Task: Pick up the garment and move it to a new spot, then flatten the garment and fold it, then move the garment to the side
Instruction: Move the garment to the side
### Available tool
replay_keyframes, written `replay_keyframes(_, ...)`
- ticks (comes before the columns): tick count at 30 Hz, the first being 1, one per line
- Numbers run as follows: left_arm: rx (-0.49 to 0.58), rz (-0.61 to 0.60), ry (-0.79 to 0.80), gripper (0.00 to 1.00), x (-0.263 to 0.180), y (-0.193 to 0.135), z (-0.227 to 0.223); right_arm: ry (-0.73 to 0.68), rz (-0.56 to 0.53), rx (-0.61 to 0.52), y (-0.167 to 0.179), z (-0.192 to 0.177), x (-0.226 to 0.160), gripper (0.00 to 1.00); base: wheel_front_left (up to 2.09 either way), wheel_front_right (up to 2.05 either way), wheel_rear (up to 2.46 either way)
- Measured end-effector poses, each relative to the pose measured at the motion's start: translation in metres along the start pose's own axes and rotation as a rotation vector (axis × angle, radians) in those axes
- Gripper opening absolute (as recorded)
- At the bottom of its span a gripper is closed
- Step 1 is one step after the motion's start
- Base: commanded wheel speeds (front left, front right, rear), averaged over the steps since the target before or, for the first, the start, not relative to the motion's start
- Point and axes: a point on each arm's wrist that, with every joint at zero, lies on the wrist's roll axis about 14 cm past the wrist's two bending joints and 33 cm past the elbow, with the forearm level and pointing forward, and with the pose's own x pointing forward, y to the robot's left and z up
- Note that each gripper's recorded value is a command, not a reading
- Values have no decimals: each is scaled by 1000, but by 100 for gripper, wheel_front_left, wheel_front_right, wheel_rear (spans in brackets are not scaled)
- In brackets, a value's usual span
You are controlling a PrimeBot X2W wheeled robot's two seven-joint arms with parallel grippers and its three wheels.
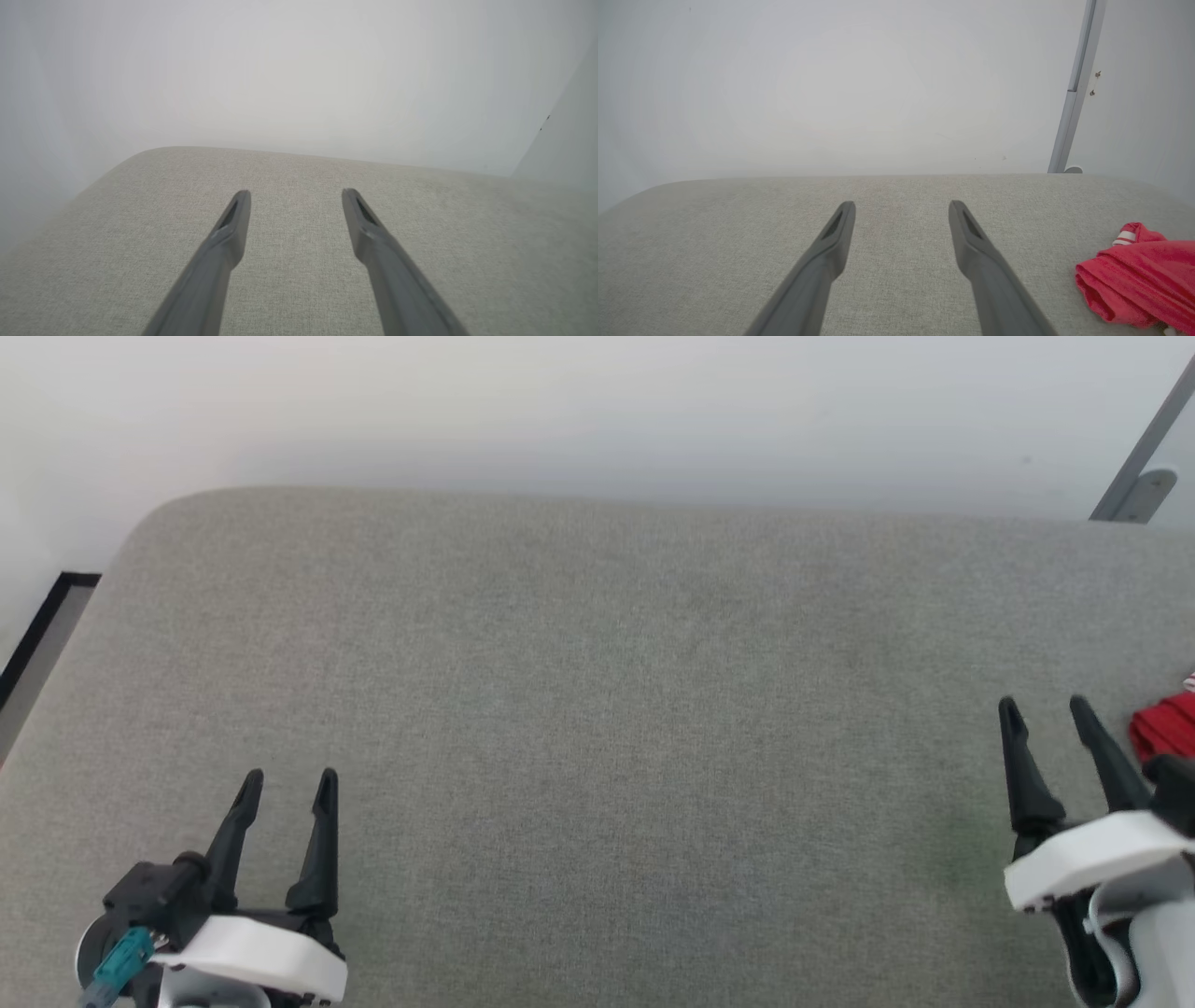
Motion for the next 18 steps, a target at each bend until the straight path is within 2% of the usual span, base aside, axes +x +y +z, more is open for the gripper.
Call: replay_keyframes(18, -10, 35, -37, 100, -27, 6, 11, 8, -79, 26, -7, 9, -53, 100, 0, 0, 0)
